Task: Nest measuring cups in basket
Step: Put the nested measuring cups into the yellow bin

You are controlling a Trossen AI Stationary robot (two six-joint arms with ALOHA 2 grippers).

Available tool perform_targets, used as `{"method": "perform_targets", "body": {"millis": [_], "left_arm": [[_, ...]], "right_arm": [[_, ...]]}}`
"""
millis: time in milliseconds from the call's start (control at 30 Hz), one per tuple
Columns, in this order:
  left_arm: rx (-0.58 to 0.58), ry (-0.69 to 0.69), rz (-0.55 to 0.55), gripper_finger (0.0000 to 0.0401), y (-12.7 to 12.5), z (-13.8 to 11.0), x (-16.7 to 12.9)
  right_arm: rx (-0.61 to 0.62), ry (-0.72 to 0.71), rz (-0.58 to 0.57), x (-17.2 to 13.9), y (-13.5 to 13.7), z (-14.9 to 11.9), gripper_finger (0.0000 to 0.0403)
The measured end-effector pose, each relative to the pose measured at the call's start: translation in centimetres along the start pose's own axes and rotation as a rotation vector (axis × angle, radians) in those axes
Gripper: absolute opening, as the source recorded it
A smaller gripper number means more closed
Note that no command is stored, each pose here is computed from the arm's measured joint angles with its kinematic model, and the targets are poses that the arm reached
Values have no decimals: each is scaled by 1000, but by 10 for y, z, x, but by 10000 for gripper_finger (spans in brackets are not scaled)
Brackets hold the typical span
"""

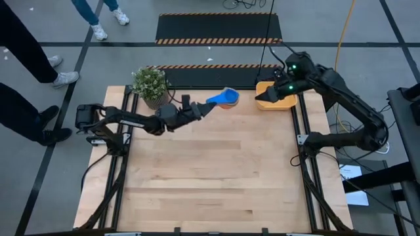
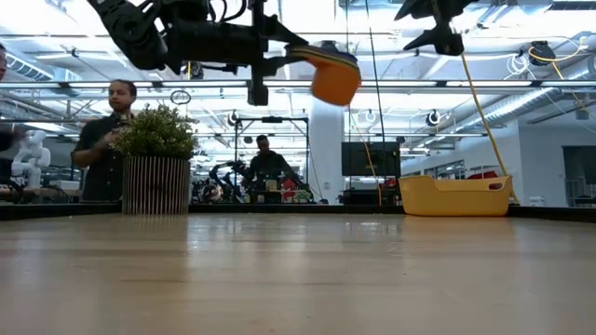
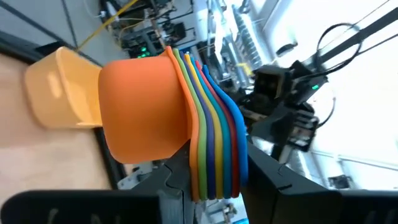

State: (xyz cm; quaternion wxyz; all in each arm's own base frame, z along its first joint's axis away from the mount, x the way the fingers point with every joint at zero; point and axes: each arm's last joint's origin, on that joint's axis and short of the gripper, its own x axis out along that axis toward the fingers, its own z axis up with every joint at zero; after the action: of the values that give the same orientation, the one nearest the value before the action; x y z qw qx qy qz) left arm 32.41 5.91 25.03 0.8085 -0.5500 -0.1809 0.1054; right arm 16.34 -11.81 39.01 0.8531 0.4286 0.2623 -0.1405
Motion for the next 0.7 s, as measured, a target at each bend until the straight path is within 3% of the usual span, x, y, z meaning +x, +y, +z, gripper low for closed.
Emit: {"method": "perform_targets", "body": {"millis": [233, 433, 700], "left_arm": [[20, 33, -53, 92, -11, 25, 17], [134, 137, 20, 92, -29, 48, 42], [212, 106, 99, 92, -47, 82, 58]], "right_arm": [[0, -17, -27, -7, 0, -4, 249], [-35, -64, -97, -12, 0, -6, 249], [-151, -231, -176, -27, 2, -1, 249]]}}
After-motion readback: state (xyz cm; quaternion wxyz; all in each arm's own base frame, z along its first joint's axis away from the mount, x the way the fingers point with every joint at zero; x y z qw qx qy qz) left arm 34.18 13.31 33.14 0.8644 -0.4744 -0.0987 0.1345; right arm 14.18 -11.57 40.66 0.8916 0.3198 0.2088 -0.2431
